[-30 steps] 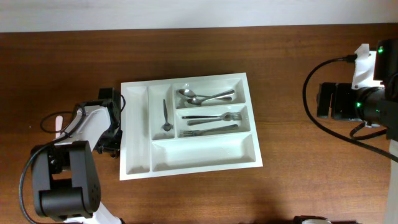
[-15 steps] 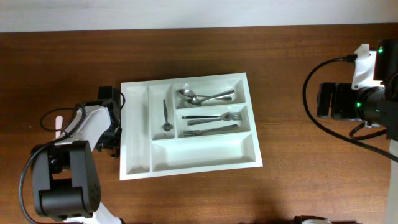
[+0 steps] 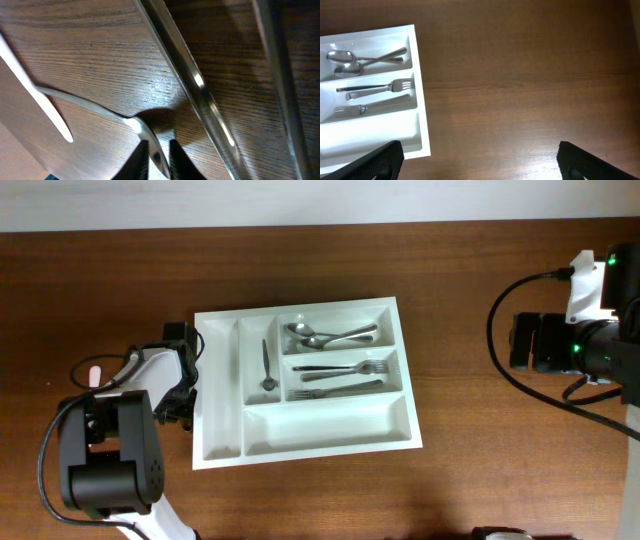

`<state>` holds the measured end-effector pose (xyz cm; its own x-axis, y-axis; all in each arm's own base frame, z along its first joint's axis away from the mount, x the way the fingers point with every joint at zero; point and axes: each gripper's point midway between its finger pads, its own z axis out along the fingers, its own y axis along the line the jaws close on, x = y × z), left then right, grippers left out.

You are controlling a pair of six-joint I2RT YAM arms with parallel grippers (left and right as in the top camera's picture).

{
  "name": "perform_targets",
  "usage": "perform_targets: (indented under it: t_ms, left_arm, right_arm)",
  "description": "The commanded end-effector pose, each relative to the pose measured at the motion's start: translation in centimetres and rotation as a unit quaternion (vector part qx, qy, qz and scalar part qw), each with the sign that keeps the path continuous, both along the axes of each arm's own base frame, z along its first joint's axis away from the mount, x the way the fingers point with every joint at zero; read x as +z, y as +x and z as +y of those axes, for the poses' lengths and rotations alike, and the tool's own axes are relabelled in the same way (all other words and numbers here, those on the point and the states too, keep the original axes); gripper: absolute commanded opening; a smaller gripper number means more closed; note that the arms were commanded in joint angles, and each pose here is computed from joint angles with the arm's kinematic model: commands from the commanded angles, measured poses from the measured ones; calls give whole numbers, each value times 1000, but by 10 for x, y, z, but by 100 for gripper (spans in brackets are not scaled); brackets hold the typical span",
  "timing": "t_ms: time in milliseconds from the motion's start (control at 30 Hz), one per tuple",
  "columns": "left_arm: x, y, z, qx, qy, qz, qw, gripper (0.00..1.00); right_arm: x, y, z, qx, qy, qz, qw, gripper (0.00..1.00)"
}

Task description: Pack container

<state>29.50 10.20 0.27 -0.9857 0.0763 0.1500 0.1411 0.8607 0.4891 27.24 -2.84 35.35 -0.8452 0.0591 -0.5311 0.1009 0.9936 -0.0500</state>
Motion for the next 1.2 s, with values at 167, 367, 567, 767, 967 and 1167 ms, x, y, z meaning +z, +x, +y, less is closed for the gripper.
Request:
perform_targets:
  t_ms: [167, 367, 567, 767, 967, 1167]
  left_arm:
    - [0, -2, 8, -6, 26, 11, 1000, 2]
    - [14, 1, 13, 1, 50, 11, 999, 2]
    - [68, 30, -2, -19, 63, -37, 997, 2]
    - [149, 75, -62, -102, 17, -159, 982, 2]
    - [170, 89, -156, -287, -70, -171, 940, 2]
    - [149, 74, -244, -521, -154, -90, 835, 2]
  right_arm:
    - [-2, 1, -1, -8, 6, 1, 1000, 99]
    - [-2, 1, -1, -8, 6, 1, 1000, 99]
    - [-2, 1, -1, -8, 6, 1, 1000, 99]
    - [-2, 1, -1, -8, 6, 1, 1000, 99]
    - [-2, 1, -1, -8, 6, 1, 1000, 99]
    - [-2, 1, -1, -8, 6, 1, 1000, 99]
